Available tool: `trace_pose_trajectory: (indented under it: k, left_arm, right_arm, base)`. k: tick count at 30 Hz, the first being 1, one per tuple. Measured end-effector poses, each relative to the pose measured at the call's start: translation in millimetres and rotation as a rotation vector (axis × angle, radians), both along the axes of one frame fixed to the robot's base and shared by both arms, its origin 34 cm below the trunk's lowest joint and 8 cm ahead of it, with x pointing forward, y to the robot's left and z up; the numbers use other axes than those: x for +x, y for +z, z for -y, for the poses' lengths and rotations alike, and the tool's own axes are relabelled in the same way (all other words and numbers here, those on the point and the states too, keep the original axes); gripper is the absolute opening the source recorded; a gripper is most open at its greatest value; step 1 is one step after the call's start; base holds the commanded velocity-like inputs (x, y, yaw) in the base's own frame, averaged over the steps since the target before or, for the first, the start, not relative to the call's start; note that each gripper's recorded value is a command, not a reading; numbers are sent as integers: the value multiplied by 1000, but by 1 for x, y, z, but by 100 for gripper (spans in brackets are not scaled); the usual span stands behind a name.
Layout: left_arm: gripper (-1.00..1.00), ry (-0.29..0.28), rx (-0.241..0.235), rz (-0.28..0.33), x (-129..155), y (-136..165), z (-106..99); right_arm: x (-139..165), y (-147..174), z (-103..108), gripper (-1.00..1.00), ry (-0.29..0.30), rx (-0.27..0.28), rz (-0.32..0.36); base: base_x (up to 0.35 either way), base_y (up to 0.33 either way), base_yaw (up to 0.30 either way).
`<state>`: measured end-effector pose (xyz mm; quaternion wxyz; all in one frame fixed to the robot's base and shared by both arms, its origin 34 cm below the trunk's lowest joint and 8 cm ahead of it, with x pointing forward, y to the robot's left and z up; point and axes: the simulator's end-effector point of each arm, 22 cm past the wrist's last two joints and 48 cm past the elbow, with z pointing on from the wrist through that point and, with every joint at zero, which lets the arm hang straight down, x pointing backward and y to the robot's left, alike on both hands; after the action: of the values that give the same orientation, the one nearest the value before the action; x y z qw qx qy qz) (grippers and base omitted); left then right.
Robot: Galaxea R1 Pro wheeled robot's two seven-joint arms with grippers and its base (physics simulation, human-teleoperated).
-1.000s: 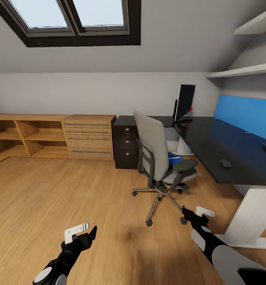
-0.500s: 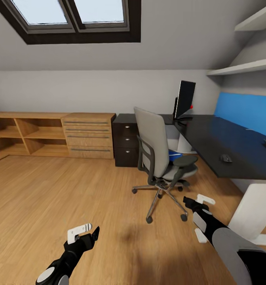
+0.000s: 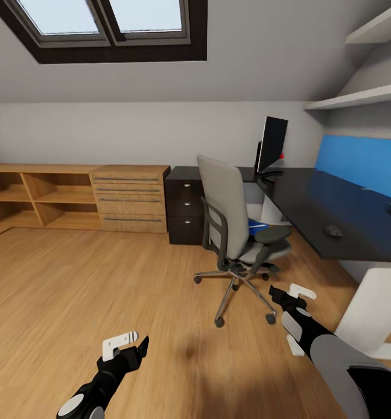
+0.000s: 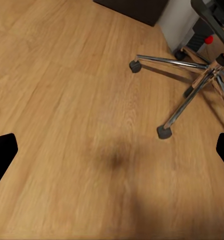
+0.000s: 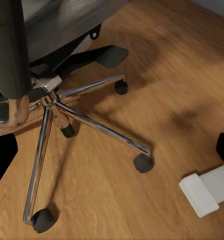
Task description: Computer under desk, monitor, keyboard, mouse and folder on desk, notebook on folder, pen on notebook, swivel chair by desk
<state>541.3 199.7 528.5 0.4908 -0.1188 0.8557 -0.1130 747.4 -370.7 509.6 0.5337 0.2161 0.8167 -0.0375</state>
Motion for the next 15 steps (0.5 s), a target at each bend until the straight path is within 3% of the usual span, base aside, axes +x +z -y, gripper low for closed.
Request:
trace_pose_trajectory:
  k: [15]
  left_arm:
    - [100, 0, 1, -1, 0, 0, 0]
  right_arm:
    - [-1, 0, 0, 100, 2, -10, -2]
  base:
    - [259, -32, 0]
